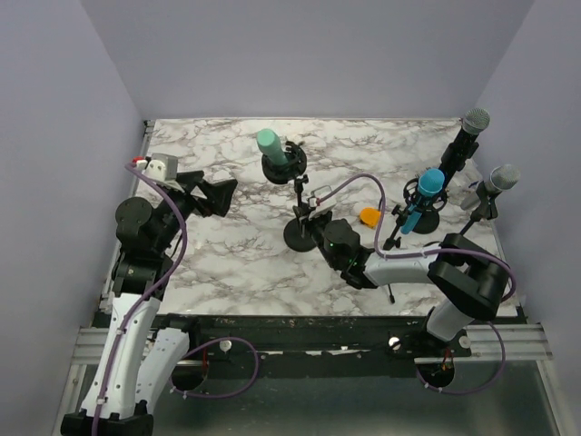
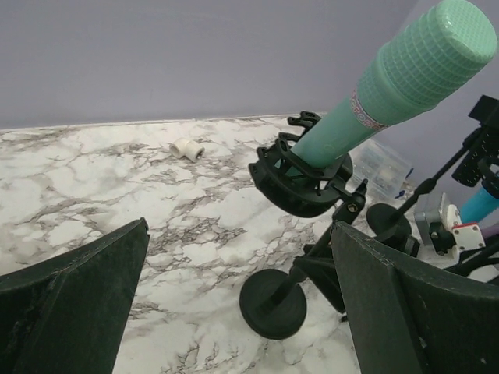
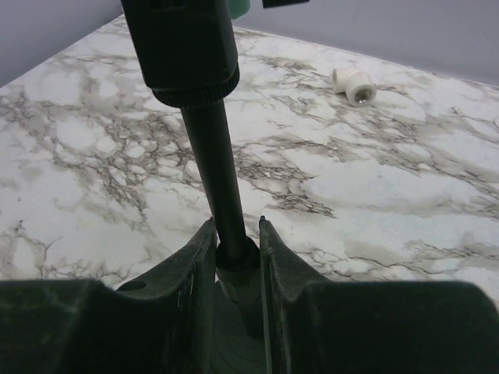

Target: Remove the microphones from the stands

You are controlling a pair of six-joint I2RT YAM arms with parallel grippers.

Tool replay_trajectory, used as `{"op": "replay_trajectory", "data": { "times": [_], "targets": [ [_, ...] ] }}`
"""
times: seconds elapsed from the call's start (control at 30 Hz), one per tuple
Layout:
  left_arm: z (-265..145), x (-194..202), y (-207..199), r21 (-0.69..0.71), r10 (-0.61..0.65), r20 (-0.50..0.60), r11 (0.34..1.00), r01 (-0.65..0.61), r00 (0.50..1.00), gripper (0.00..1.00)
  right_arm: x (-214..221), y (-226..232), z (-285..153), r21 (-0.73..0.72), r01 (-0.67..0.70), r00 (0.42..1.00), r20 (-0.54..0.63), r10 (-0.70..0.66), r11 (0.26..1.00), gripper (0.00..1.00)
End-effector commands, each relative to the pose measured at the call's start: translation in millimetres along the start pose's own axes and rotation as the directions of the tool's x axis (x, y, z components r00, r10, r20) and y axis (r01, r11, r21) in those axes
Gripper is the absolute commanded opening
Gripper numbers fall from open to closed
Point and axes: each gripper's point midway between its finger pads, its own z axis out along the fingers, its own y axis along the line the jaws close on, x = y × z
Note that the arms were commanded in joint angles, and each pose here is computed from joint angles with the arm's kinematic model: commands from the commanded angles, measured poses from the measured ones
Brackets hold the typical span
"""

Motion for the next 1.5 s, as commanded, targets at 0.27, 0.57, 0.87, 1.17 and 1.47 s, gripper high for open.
{"op": "replay_trajectory", "data": {
  "times": [0.27, 0.57, 0.87, 1.17, 1.47],
  "targets": [
    [-39, 29, -56, 0.150, -0.105, -0.054, 0.982, 0.112, 0.993, 0.98, 29, 70, -37, -0.405, -0.135, 0.989, -0.114, 0.096, 0.904, 0.01],
    [-37, 18, -68, 0.116, -0.062, -0.268, 0.989, 0.096, 0.961, 0.99, 35, 81, -39, -0.456, -0.145, 0.987, -0.128, 0.097, 0.878, 0.01],
    [2, 2, -60, -0.030, 0.141, -0.218, 0.988, -0.151, 0.966, 0.99, 26, 81, -39, -0.454, -0.161, 0.986, -0.115, 0.122, 0.876, 0.01],
    [33, -8, -56, -0.135, 0.249, -0.083, 0.956, -0.259, 0.965, 0.98, 23, 75, -37, -0.425, -0.150, 0.988, -0.100, 0.118, 0.893, 0.01],
    [46, -5, -72, -0.091, 0.296, -0.022, 0.951, -0.297, 0.955, 0.74, 24, 74, -36, -0.419, -0.136, 0.990, -0.094, 0.106, 0.898, 0.01]
  ]
}}
